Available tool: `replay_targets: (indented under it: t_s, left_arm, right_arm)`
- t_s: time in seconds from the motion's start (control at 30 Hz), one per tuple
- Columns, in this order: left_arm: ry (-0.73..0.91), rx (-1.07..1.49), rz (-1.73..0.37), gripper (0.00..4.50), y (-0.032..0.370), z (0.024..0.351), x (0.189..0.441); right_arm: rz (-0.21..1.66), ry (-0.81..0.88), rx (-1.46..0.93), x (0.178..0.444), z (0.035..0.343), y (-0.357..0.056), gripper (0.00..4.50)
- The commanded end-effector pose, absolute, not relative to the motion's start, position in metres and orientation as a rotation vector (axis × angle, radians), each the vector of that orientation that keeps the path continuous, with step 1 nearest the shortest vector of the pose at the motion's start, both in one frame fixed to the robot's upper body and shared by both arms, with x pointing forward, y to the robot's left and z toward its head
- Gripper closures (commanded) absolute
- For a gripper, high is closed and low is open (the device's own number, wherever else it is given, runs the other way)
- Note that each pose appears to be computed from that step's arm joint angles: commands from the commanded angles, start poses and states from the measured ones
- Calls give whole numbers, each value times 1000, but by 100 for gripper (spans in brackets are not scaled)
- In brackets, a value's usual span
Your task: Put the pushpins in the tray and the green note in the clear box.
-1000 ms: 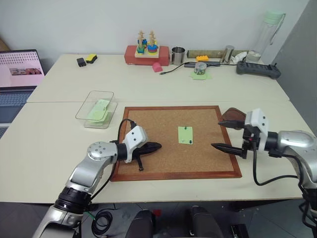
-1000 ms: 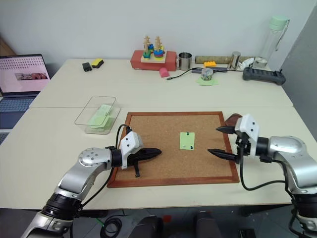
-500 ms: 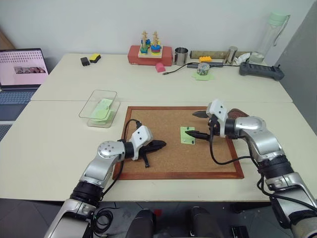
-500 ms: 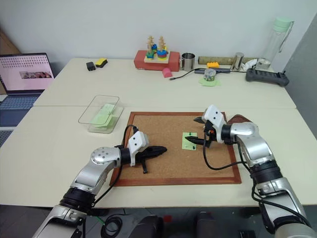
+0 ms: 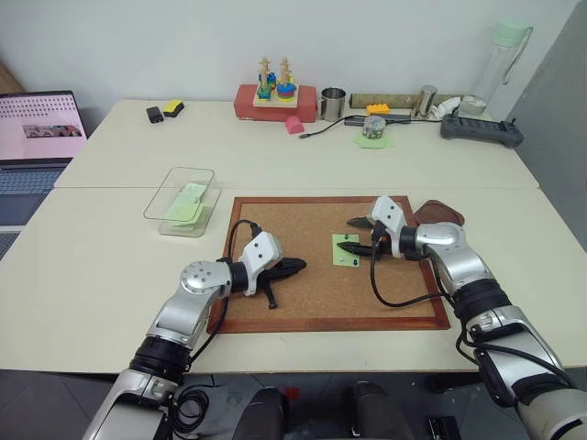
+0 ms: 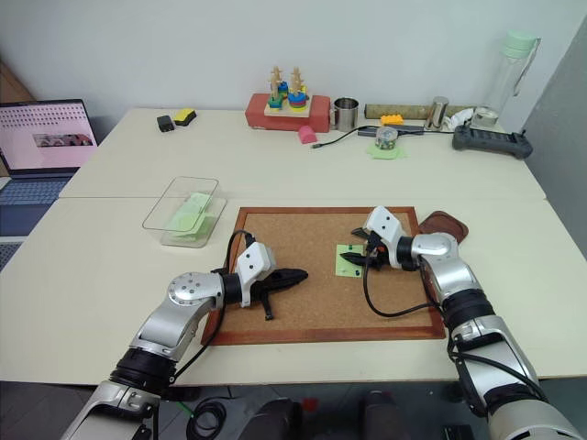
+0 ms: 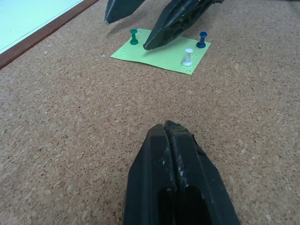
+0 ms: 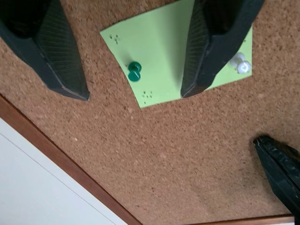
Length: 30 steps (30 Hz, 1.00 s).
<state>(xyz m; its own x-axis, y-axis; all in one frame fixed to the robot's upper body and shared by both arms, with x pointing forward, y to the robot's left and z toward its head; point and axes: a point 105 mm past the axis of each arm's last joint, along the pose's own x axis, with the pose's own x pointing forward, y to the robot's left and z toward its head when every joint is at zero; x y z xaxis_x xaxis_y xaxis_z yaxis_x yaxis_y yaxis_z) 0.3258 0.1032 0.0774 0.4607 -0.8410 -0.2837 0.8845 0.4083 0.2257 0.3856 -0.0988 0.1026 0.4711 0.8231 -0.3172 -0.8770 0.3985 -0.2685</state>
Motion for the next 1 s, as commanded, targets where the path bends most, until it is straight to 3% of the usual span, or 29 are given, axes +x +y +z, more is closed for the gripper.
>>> replay_targets:
  t_s: [0.03, 0.33, 1.0]
  left_arm:
    - [172, 380, -1072, 450, 108, 70, 325]
    - [180, 380, -1072, 450, 108, 69, 324]
    - [212, 386, -1073, 450, 107, 60, 322]
  right_arm:
    - [1074, 71, -447, 391, 120, -96, 267]
    - [1084, 72, -457, 389, 116, -96, 449]
    - [1092, -17, -334, 378, 164, -101, 449]
